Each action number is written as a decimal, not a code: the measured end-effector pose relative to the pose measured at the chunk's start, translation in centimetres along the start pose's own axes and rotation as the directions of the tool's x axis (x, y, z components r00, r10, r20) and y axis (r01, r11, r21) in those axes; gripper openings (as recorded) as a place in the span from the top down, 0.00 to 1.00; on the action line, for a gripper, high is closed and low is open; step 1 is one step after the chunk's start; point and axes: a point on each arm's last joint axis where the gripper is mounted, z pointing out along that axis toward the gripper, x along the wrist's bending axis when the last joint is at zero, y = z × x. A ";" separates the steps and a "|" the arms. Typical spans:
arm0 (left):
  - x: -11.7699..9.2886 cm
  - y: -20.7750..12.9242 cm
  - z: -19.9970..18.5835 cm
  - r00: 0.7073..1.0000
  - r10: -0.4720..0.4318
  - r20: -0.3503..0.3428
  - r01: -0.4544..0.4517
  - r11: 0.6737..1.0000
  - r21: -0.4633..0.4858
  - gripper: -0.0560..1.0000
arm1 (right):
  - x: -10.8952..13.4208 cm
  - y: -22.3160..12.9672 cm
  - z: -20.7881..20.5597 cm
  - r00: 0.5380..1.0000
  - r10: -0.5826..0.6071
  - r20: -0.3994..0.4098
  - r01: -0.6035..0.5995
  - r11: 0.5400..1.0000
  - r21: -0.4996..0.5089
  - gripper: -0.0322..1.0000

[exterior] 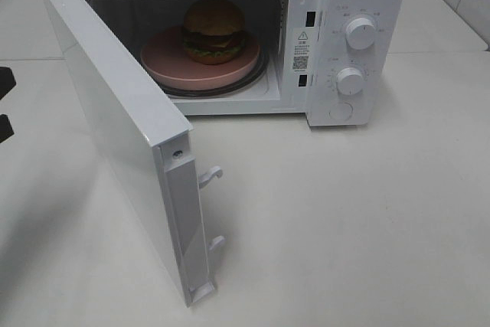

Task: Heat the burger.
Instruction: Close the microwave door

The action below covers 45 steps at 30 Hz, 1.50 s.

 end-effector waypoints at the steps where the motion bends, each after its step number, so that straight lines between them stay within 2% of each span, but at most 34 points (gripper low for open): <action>1: 0.0 0.0 0.0 1.000 0.000 0.000 0.000 1.000 0.000 0.95 | 0.0 0.0 0.0 1.000 0.000 0.000 0.000 1.000 0.000 0.02; 3: -0.4 -0.3 0.3 0.999 0.002 0.055 -0.001 1.000 -0.017 0.95 | 0.0 0.0 0.0 1.000 0.000 0.000 0.000 1.000 0.000 0.02; 9: -1.0 -1.0 0.6 0.995 -0.004 0.099 0.003 1.000 0.005 0.95 | 0.0 0.0 0.0 1.000 0.000 0.000 0.000 1.000 0.000 0.02; 14: -2.8 -1.5 1.4 0.983 0.017 0.181 -0.027 0.998 0.055 0.95 | 0.0 0.0 0.0 1.000 0.000 0.000 0.000 1.000 0.000 0.02; 23: -3.2 -2.7 2.2 0.983 0.035 0.178 -0.051 0.995 0.082 0.95 | 0.0 0.0 0.0 1.000 0.000 0.000 0.000 1.000 0.000 0.02; 31: -3.2 -3.4 2.6 0.983 0.008 0.182 -0.021 0.997 0.069 0.95 | 0.0 0.0 0.0 1.000 0.000 0.000 0.000 1.000 0.000 0.02; 40: -3.1 -4.3 2.8 0.984 -0.015 0.176 -0.004 0.995 0.103 0.95 | 0.0 0.0 0.0 1.000 0.000 0.000 0.000 1.000 0.000 0.02; 45: -4.1 -4.3 3.0 0.979 0.006 0.202 -0.027 0.995 0.097 0.95 | 0.0 0.0 0.0 1.000 0.000 0.000 0.000 1.000 0.000 0.02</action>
